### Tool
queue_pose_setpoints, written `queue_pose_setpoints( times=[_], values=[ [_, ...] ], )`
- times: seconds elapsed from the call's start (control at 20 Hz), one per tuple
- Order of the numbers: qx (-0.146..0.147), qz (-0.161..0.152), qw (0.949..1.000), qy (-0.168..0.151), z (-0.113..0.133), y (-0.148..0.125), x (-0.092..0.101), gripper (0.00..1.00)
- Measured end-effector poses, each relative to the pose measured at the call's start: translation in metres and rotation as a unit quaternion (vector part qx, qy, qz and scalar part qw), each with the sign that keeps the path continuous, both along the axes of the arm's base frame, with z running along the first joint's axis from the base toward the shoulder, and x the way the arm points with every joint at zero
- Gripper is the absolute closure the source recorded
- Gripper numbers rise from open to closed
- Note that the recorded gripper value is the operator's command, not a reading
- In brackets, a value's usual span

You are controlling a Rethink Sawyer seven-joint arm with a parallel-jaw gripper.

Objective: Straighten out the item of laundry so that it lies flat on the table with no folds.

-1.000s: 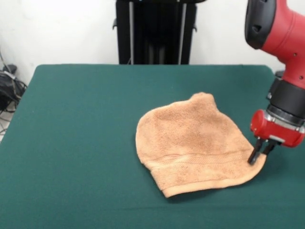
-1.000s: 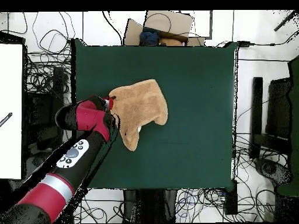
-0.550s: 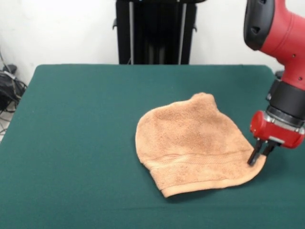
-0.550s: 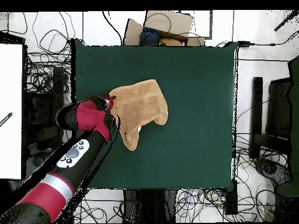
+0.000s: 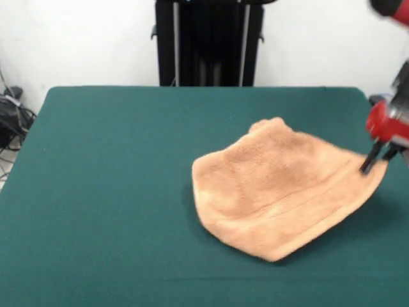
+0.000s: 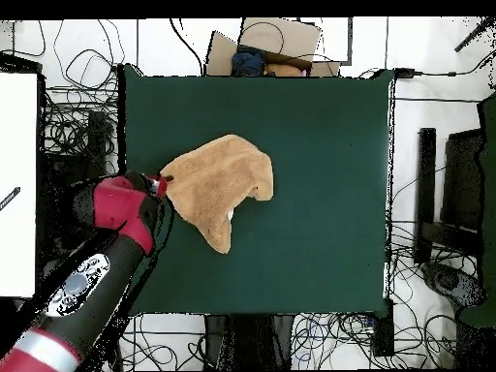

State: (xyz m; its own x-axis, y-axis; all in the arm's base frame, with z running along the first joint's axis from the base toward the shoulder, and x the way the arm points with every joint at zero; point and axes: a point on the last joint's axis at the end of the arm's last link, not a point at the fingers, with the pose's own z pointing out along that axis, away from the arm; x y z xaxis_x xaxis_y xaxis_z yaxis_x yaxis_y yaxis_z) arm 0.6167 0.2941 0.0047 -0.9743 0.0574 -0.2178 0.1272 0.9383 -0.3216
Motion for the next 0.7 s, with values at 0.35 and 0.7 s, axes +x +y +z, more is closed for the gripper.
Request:
queue_pose_setpoints(
  times=[0.35, 0.7],
  values=[
    [0.005, -0.075, 0.9953, 0.061, 0.073, 0.049, -0.039, 1.0],
    [0.008, -0.12, 0.9918, 0.044, 0.104, 0.07, -0.046, 1.0]
  ],
)
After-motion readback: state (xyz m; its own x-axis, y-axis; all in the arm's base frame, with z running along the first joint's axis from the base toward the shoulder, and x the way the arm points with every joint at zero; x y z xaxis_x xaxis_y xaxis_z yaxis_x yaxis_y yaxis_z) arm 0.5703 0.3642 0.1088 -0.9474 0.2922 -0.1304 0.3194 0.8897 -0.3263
